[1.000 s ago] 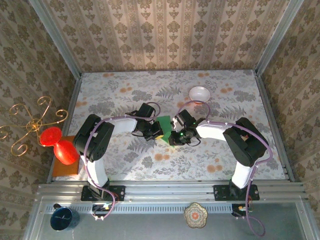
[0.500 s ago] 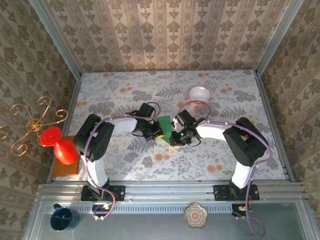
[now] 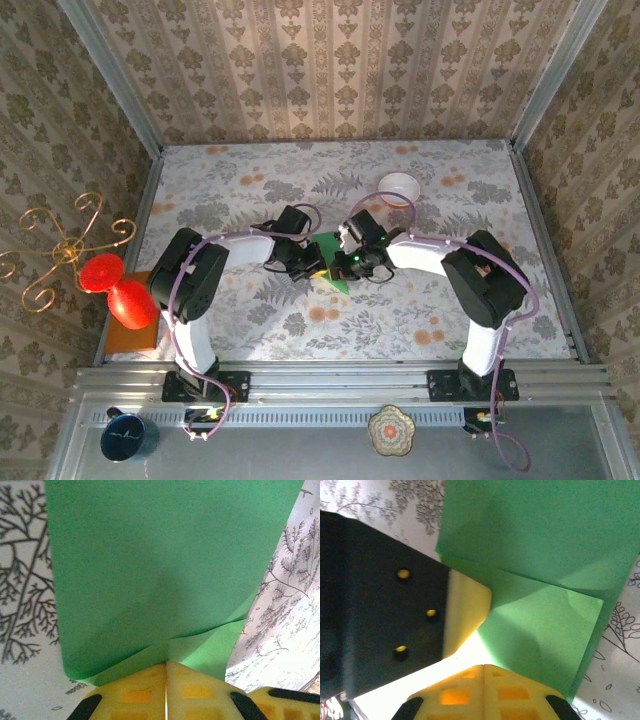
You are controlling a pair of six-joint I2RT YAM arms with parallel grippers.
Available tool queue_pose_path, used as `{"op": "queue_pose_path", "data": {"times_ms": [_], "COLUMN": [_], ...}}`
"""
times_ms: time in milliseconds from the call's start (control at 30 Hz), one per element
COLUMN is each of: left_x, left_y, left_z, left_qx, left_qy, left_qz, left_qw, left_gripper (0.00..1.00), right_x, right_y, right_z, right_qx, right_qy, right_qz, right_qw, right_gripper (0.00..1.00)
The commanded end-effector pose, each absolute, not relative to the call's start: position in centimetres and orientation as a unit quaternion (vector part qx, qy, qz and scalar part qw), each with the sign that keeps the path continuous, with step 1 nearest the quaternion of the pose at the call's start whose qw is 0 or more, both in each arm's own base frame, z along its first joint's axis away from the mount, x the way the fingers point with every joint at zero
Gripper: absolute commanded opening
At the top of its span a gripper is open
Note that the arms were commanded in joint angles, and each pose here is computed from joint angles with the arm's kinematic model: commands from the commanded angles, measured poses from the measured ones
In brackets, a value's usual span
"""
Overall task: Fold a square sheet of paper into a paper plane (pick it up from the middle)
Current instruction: Third fold the triangle at the center of the table.
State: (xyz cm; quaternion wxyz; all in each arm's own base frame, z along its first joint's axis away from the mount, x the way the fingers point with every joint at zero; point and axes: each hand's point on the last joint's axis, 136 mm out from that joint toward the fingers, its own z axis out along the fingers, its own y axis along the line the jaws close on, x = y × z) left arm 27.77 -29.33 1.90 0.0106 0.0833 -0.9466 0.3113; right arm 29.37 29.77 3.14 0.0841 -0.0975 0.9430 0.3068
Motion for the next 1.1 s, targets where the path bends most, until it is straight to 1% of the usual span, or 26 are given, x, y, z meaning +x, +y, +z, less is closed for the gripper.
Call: {"op": "queue_pose_path", "data": {"times_ms": [0,367,733,967,1067], "left_x": [26.4,26.2,26.0,26.0,26.2], "left_y": [-27.0,-26.5,-25.5,-25.3,-25.6], "left_z": [-1.2,-1.7,-2.6,-2.7,-2.4], "left_qx": [0.097,0.104,0.113,0.115,0.111], "left_qy": [-0.964,-0.966,-0.969,-0.969,-0.968], "left_qz": [0.246,0.234,0.217,0.215,0.222], "left_qw": [0.039,0.041,0.044,0.043,0.040], "left_gripper": [0.10,0.10,0.10,0.10,0.10], "right_x": [29.2,28.0,24.3,22.2,22.0], "right_y": [30.5,29.2,26.6,24.0,22.9], "right_z": [2.6,0.5,0.8,-0.1,-0.5], "right_qx": [-0.098,-0.102,-0.129,-0.110,-0.100], "right_qy": [0.942,0.952,0.954,0.963,0.967], "right_qz": [0.315,0.284,0.270,0.247,0.234], "right_qw": [0.069,0.047,0.017,-0.005,-0.004], "right_gripper": [0.06,0.06,0.06,0.07,0.07]}}
